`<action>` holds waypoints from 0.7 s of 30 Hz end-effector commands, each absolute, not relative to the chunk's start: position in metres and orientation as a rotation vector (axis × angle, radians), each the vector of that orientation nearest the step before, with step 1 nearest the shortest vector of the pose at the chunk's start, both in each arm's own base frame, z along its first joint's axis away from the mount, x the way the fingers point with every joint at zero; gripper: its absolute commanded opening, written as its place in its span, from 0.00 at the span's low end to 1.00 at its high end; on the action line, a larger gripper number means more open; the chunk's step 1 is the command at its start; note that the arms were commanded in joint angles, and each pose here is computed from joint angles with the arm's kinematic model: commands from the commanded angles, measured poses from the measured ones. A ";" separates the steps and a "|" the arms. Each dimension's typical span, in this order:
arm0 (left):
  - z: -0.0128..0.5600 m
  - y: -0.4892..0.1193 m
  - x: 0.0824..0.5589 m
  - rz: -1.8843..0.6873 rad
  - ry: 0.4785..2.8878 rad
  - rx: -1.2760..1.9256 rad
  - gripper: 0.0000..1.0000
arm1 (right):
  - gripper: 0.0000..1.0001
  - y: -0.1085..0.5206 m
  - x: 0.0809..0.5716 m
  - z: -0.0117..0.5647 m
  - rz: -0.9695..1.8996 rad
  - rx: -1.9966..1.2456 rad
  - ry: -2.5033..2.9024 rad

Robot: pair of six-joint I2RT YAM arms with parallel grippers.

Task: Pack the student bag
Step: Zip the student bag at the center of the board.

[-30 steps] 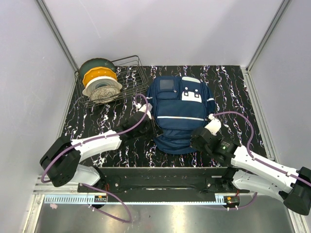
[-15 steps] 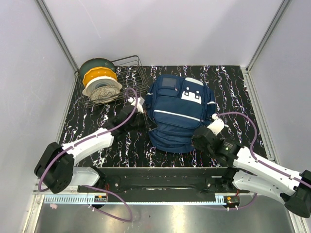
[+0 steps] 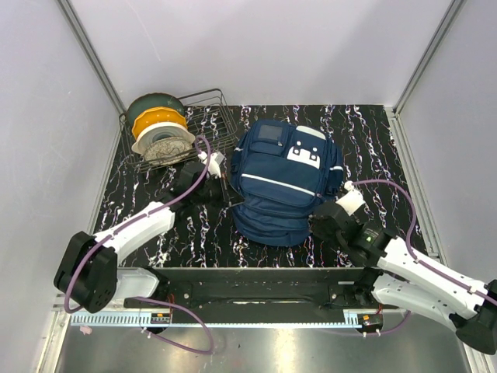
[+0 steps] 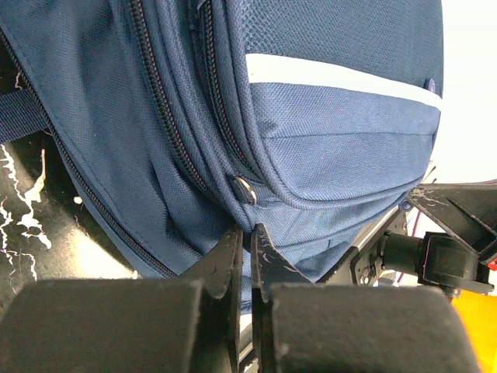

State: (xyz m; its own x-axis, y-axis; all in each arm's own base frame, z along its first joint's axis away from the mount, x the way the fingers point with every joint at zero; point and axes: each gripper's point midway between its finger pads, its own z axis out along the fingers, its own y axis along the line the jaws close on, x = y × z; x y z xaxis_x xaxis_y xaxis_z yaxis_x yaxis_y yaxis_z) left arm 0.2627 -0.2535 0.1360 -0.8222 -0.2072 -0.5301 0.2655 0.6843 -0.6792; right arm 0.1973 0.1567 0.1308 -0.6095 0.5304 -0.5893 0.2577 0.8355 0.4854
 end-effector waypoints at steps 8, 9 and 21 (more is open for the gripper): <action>0.164 -0.241 0.296 -1.040 2.237 0.164 0.10 | 0.00 0.120 0.201 0.148 0.319 0.596 2.169; 0.167 -0.246 0.293 -1.092 2.224 0.166 0.13 | 0.00 0.125 0.201 0.146 0.332 0.590 2.183; 0.158 -0.234 0.270 -1.093 2.182 0.054 0.99 | 0.00 0.142 0.205 0.124 0.413 0.649 2.191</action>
State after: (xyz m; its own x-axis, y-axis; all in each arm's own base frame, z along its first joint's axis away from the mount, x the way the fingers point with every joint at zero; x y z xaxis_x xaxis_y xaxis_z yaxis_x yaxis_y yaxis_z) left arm 0.2657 -0.2401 0.1429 -0.8255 -0.1882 -0.5320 0.3062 0.6425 -0.7024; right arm 0.1988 0.1503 0.1226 -0.6058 0.5336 -0.5902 0.2810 0.8375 0.4687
